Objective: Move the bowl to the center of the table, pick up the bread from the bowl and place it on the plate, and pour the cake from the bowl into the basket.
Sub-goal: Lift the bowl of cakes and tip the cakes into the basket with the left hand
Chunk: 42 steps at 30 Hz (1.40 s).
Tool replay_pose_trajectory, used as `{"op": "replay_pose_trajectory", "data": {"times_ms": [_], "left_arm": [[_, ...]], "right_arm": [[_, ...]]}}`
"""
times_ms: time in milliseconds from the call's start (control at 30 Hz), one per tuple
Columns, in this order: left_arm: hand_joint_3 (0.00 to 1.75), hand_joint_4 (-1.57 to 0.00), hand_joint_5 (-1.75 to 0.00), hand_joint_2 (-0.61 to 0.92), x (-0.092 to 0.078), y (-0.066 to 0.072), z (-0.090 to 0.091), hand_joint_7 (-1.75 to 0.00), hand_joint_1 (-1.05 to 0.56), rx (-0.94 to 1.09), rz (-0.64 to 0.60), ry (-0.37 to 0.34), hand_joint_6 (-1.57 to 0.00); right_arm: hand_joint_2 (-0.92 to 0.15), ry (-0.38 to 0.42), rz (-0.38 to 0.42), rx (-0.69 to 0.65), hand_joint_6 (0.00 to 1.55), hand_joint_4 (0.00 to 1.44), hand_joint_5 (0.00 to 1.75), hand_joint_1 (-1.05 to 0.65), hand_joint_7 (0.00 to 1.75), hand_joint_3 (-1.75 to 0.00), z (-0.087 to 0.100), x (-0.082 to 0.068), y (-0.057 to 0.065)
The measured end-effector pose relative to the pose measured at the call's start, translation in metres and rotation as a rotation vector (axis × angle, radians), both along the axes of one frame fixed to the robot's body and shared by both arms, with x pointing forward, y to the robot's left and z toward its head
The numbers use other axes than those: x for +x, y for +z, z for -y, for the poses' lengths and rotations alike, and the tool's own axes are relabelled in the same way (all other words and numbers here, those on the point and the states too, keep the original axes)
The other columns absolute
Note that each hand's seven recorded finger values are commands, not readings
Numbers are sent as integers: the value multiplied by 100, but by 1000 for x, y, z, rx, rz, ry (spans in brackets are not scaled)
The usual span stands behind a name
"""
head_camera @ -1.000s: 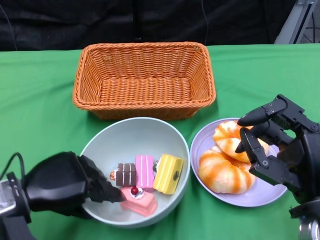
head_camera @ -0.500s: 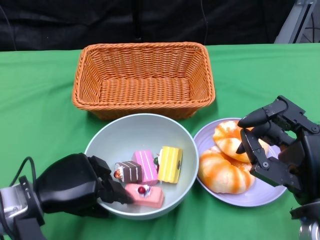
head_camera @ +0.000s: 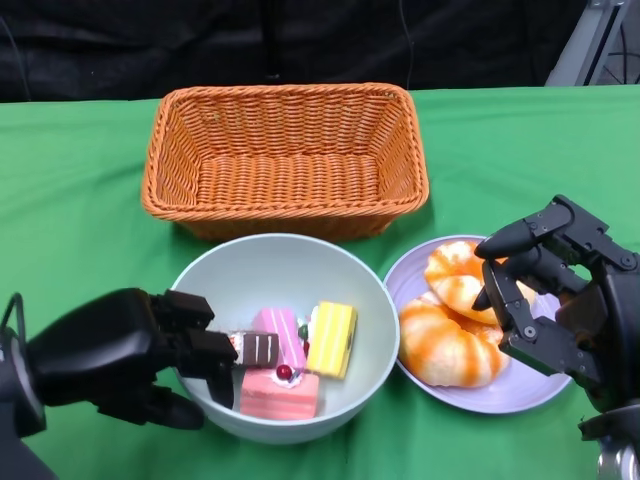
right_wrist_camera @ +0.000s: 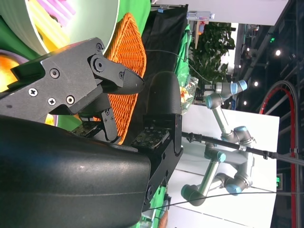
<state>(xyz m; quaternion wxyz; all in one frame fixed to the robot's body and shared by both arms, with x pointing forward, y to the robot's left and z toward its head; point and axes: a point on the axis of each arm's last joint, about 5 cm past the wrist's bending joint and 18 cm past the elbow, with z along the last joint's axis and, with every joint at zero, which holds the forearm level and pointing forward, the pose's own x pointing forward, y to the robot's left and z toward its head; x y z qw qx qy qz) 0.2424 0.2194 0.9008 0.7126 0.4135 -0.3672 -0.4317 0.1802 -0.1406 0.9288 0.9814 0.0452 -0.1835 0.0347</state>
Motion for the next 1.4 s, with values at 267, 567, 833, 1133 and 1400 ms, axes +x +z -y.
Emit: {"op": "replay_pose_trajectory", "data": {"times_ms": [267,567,833,1133,1400], "left_arm": [[32,-65,-161,92,-4,10,-3,-105,-24,-37,-12,-11,-73],[40,-68,-158,92,-1,31,-7,-107,-22,-119,22,4,-75],[43,-69,-163,92,10,43,4,-112,-20,-249,93,37,-76],[39,-75,-165,92,20,52,15,-112,-19,-312,103,27,-80],[99,-69,-174,60,29,54,34,-122,-10,-423,44,49,-79]], "right_arm": [[-74,-4,3,-21,61,65,160,-12,133,-71,0,0,-1],[-71,-5,2,-25,61,66,160,-12,134,-77,0,0,-1],[-70,-13,-1,-27,61,67,159,-12,134,-79,-1,0,-1],[-70,-12,-11,-36,60,65,160,-11,136,-80,-2,1,-3],[-71,-6,-11,-38,58,62,161,-9,138,-81,-2,1,-3]]}}
